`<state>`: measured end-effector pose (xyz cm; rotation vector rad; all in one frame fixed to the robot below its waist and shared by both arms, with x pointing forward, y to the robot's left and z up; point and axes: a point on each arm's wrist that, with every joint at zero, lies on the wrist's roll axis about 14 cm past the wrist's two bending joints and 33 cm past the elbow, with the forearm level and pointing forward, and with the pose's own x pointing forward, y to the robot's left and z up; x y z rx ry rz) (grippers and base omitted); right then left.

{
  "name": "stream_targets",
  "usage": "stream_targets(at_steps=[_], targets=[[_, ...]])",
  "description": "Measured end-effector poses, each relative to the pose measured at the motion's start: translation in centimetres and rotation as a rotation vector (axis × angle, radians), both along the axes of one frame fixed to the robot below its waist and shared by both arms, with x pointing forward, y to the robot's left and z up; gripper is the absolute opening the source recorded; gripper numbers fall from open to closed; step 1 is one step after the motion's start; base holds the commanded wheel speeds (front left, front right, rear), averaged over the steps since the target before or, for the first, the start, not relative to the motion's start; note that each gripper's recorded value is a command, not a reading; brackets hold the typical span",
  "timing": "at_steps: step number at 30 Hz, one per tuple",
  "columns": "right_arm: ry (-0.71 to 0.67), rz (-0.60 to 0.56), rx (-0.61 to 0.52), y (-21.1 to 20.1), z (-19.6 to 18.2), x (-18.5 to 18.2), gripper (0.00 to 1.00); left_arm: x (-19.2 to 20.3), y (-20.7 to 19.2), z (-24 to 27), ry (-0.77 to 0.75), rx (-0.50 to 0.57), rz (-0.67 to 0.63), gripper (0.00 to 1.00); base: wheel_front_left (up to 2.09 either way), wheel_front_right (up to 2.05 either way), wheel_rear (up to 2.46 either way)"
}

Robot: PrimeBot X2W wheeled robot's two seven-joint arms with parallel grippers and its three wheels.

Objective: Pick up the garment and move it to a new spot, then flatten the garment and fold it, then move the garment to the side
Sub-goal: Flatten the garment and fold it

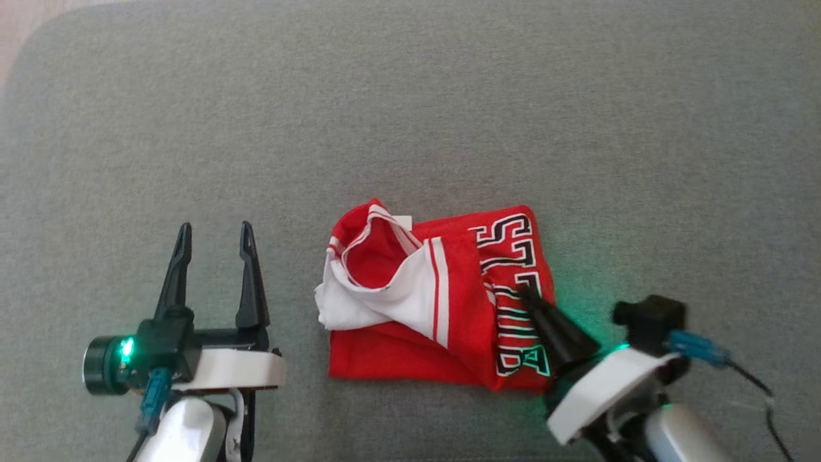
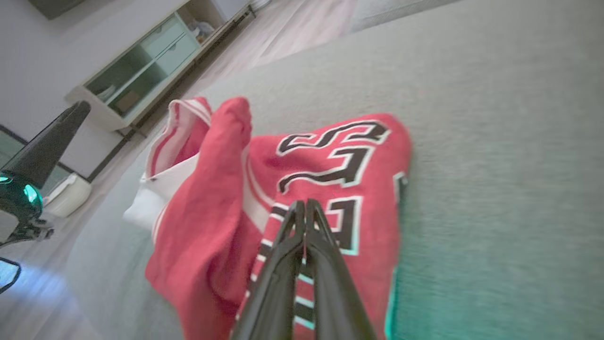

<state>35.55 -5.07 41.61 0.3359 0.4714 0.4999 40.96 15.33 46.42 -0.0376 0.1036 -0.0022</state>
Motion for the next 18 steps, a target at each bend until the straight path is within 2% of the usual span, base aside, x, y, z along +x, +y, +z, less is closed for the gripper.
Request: stream_targets(at_steps=[4,12,18], targets=[[0.041,0.087,0.037,3.0,-0.9,-0.3,0.00,-0.2,0.5,-0.3,0.006,0.004,0.018,1.00,0.00,0.00,0.00],[0.034,0.202,0.085,6.7,-0.4,-0.1,0.00,-0.4,1.2,-0.3,-0.004,0.006,0.038,1.00,0.00,0.00,0.00],[0.128,0.415,0.105,11.1,-0.6,-4.3,0.00,-0.7,1.3,-0.4,0.004,-0.001,0.046,1.00,0.00,0.00,0.00]])
